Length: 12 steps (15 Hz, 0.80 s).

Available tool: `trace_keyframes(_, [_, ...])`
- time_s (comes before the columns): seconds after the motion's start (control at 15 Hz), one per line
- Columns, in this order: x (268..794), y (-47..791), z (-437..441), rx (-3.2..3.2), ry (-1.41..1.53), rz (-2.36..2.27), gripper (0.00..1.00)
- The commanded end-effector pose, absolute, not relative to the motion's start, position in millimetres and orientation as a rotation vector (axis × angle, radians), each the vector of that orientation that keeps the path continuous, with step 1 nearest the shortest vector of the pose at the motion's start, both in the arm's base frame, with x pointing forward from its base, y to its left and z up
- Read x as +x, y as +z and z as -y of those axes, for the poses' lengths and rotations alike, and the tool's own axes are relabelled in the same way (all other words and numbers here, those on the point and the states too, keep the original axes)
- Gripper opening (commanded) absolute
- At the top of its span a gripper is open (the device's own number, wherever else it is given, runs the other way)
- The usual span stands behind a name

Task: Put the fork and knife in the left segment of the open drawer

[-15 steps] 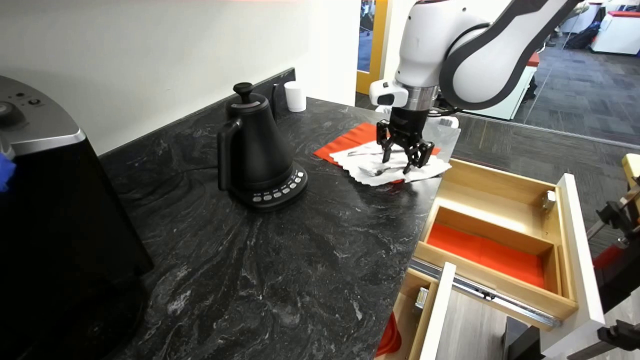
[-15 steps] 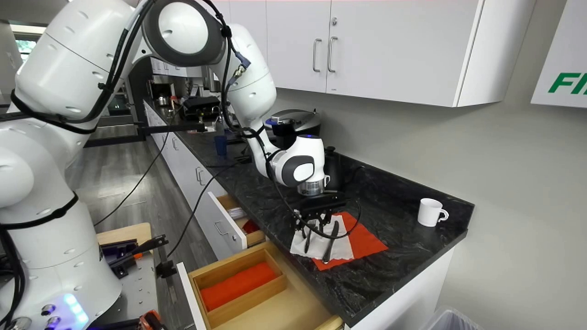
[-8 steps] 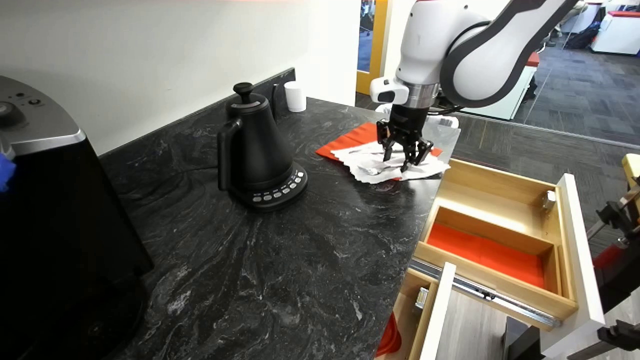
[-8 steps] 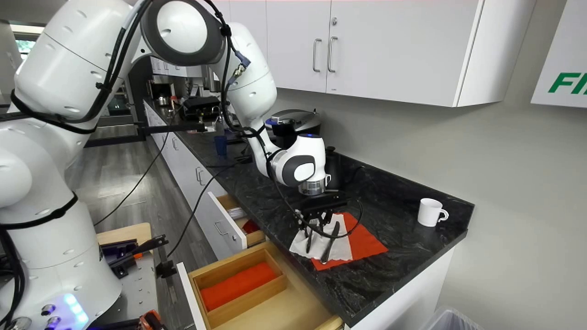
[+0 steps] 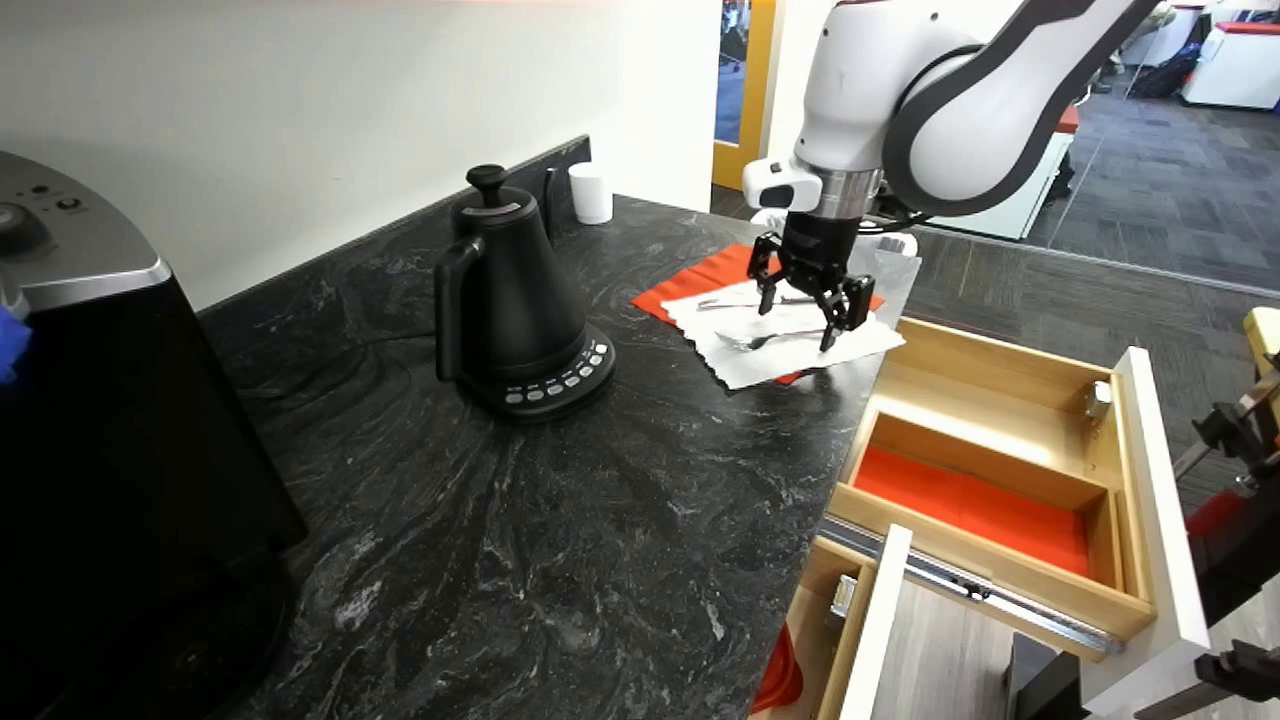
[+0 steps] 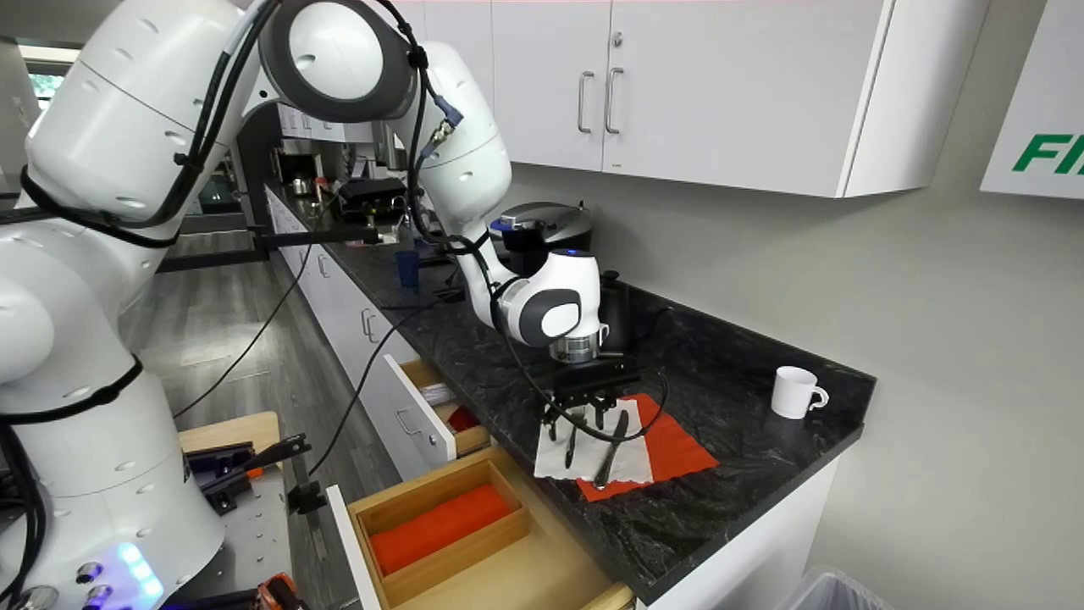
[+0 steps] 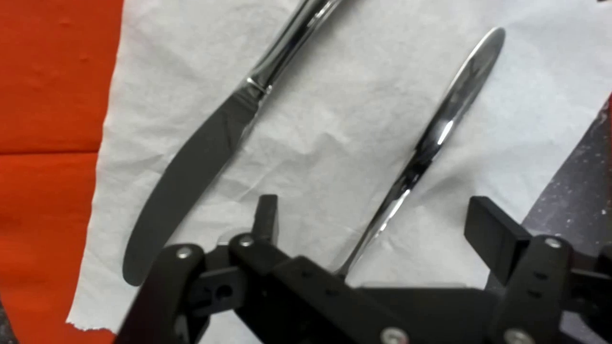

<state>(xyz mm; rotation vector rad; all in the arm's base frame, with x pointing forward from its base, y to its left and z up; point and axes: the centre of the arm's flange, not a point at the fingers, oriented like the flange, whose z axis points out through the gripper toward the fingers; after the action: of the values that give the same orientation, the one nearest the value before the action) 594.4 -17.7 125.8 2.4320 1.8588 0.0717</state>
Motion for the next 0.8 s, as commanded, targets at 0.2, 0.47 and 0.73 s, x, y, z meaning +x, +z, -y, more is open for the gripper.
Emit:
trace_keyframes(0.2, [587.4,140.3,18.8,2.451,0.076,-1.886,1.0])
trace_keyframes(0.47, [588.6,143.6,18.2,2.457,0.077,-1.876,1.0])
trace_keyframes(0.73, [586.1,150.5,17.6,2.465,0.085,-1.861,1.0])
